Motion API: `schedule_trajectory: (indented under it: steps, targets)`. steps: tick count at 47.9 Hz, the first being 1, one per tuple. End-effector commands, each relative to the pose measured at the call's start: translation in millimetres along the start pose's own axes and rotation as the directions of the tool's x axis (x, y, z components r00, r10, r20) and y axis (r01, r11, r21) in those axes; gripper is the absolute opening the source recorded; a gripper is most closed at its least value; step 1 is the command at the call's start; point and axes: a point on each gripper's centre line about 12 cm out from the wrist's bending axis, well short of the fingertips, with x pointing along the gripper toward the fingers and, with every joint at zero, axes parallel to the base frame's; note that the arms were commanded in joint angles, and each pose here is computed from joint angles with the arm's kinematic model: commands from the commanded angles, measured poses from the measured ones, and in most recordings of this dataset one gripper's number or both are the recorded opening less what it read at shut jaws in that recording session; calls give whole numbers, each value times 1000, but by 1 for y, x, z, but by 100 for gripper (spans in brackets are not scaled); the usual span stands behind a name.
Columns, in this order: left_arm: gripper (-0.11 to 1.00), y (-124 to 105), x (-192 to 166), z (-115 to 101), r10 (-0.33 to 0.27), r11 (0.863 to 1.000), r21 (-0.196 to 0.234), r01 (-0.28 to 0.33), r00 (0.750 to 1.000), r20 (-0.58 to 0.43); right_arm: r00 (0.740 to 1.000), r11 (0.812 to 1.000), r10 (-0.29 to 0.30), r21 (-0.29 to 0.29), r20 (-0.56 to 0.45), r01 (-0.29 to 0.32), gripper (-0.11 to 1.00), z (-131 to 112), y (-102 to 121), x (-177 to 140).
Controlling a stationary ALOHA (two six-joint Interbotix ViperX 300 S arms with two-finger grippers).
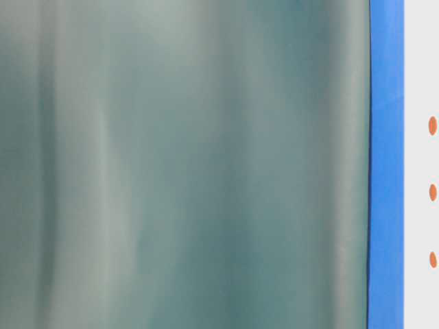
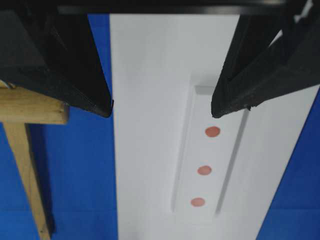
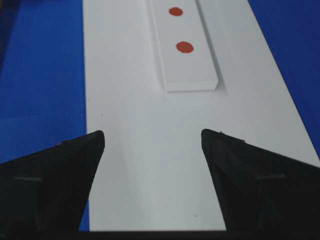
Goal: Hit the mark with a hammer.
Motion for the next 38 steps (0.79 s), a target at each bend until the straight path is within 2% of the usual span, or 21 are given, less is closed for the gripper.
schedule_trajectory:
  steps: [1, 38]
  targets:
    - [78, 0, 0, 5, -1, 1000, 2, 1, 1000, 12, 1000, 1000, -1, 5, 11, 1, 71, 5, 1, 0]
    - [78, 0, 0, 4, 1, 1000, 2, -1, 1000, 11, 1000, 1000, -3, 8, 18, 2, 71, 7, 1, 0]
